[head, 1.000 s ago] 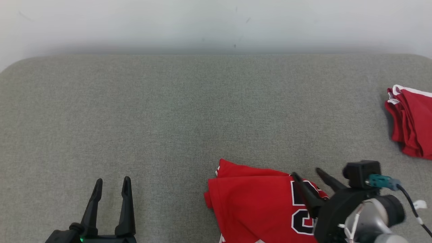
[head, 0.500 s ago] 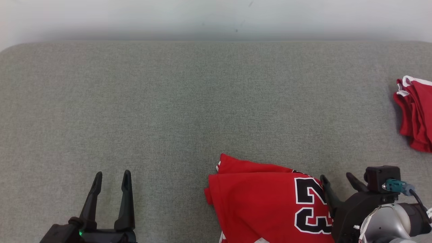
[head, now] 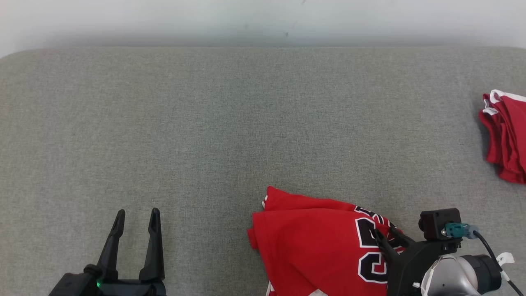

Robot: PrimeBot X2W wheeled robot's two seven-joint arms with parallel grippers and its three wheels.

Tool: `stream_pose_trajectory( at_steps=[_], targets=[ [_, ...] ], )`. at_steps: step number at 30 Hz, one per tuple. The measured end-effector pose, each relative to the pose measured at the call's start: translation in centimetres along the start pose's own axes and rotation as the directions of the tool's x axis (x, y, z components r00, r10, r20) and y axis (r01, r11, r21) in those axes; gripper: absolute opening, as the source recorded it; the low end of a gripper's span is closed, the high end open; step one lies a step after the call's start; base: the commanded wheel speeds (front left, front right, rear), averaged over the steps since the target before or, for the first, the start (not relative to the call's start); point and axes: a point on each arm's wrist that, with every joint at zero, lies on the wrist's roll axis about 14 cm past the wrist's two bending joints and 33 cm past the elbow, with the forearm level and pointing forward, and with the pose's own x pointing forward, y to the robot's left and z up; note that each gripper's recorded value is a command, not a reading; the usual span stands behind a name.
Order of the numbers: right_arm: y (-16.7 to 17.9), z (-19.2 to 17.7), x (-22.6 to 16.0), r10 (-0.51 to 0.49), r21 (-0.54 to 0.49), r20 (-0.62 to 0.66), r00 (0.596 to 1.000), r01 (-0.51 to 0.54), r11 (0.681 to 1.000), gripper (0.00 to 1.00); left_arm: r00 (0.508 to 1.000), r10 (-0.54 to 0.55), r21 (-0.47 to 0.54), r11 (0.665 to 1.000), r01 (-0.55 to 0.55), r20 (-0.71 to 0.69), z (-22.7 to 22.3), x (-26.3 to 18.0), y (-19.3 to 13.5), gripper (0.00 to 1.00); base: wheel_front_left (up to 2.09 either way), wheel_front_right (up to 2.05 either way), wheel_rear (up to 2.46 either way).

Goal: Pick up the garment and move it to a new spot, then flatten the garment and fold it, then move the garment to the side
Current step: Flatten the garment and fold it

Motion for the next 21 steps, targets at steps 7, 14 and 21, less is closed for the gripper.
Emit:
stream_pose_trajectory(
  at_steps=[7,14,21],
  targets=[
    [0.3,-0.6,0.3,0.015,0.01,-0.027,1.0,-0.015,1.0,0.41,1.0,0.002,0.0,1.0,-0.002,-0.002,0.0,-0.1,0.1,1.0,0.0,0.0,0.0],
    [0.2,-0.8,0.9,0.017,0.017,-0.039,0.999,-0.016,1.0,0.0,1.0,0.011,0.005,1.0,-0.011,-0.004,0.0,-0.3,0.4,1.0,0.0,0.0,0.0],
    [-0.1,0.3,0.7,0.007,0.017,0.015,1.0,-0.007,1.0,0.0,1.0,0.012,0.006,1.0,-0.012,0.001,0.2,-0.4,0.4,1.0,0.0,0.0,0.0]
  ],
)
